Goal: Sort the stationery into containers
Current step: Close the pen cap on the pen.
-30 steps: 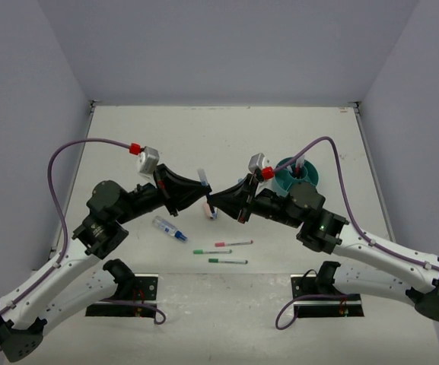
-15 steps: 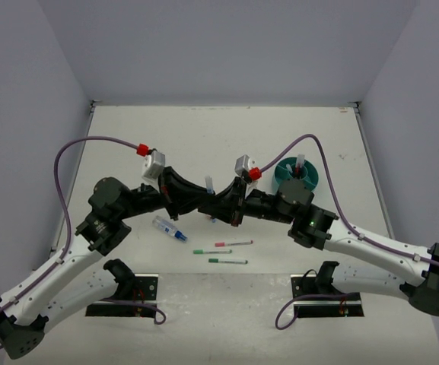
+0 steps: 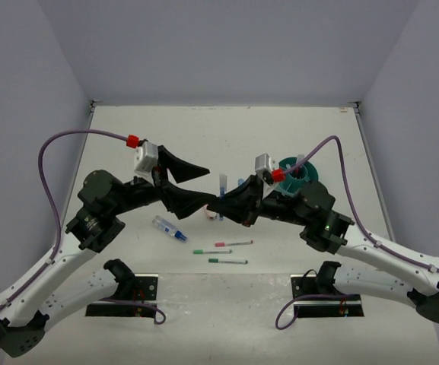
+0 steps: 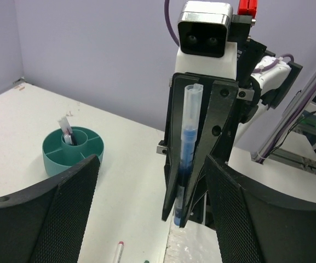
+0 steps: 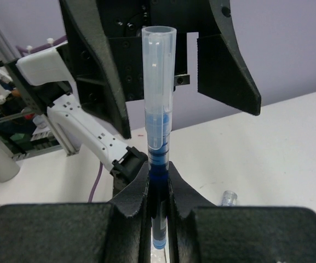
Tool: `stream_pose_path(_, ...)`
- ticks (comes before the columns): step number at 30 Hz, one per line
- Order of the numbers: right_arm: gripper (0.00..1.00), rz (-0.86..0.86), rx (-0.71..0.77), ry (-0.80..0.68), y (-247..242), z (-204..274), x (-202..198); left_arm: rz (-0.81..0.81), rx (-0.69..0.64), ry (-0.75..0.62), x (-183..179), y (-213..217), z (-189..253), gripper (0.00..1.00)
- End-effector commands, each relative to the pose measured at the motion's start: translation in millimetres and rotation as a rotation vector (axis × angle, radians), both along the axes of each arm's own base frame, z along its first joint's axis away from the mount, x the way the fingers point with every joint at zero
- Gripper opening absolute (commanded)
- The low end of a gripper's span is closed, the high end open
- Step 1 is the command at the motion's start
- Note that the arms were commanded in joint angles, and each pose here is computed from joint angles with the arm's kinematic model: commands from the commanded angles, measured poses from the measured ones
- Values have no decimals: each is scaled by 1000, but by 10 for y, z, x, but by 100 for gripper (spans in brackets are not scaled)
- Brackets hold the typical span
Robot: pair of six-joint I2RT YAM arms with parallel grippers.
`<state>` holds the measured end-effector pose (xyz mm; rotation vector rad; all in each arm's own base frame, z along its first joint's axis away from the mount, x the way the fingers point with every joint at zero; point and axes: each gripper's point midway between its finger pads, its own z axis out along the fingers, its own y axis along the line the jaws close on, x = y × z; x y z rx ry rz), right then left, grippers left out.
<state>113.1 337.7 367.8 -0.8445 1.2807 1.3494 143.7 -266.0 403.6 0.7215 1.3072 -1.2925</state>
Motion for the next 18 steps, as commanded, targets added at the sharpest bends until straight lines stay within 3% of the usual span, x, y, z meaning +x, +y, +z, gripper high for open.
stream_pose_path(1, 0, 96, 8, -56, -41, 35, -187, 12, -49, -103, -84, 96, 314, 79)
stream_pose_path(12, 0, 167, -39, -75, 6, -64, -280, -142, -157, -199, -365, 60, 706, 76)
stream_pose_path(18, 0, 155, -52, -67, 35, -91, -241, -192, -160, -187, -374, -13, 697, 68)
